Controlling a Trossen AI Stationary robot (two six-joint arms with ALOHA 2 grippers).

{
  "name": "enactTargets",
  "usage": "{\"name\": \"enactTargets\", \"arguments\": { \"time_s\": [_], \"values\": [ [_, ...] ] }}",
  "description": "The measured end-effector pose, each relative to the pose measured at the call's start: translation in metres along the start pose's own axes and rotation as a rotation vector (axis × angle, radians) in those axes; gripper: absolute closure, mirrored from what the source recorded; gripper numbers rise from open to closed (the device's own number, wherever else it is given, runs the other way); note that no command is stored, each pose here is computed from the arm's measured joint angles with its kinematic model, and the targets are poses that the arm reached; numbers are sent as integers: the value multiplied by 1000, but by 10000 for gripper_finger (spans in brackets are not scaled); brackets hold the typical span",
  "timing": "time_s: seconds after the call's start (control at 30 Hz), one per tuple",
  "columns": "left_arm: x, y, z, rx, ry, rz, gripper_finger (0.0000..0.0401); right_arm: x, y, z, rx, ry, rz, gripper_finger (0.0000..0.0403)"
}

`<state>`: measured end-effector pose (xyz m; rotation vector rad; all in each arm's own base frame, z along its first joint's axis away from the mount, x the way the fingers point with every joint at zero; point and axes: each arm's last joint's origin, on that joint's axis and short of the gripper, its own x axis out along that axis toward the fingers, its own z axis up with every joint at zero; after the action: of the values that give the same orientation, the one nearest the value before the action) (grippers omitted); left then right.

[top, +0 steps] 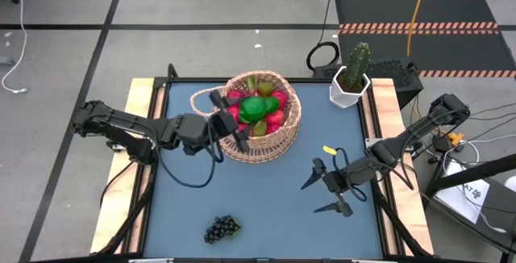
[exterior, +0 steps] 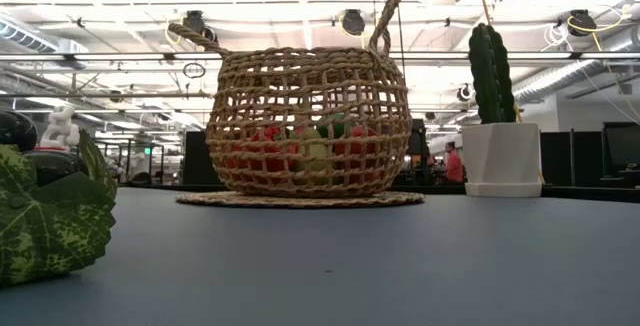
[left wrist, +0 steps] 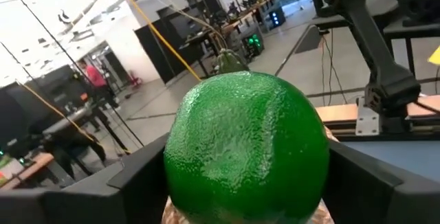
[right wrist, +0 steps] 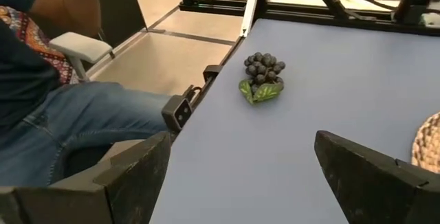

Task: Build produce basket
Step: Put the lime into the basket

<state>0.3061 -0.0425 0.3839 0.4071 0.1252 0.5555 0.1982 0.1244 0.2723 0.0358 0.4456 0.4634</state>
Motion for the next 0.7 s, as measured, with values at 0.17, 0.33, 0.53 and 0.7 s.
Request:
{"name": "enactTargets", "arguments": {
  "time_s": [0.17, 0.33, 0.53, 0.7],
  "values": [
    [4, 4, -2, -59, 8, 18, 93, 0, -6, 1, 8, -4, -24, 46],
    [11, 15, -5, -67, 69, 38, 93, 0, -10, 2, 16, -6, -41, 46],
    [30, 40, -16, -49, 217, 65, 93, 0, -13, 2, 14, -10, -70, 46],
    [53, 62, -31, -117, 293, 14, 93, 1, -14, 2, 8, -13, -98, 46]
  ]
}}
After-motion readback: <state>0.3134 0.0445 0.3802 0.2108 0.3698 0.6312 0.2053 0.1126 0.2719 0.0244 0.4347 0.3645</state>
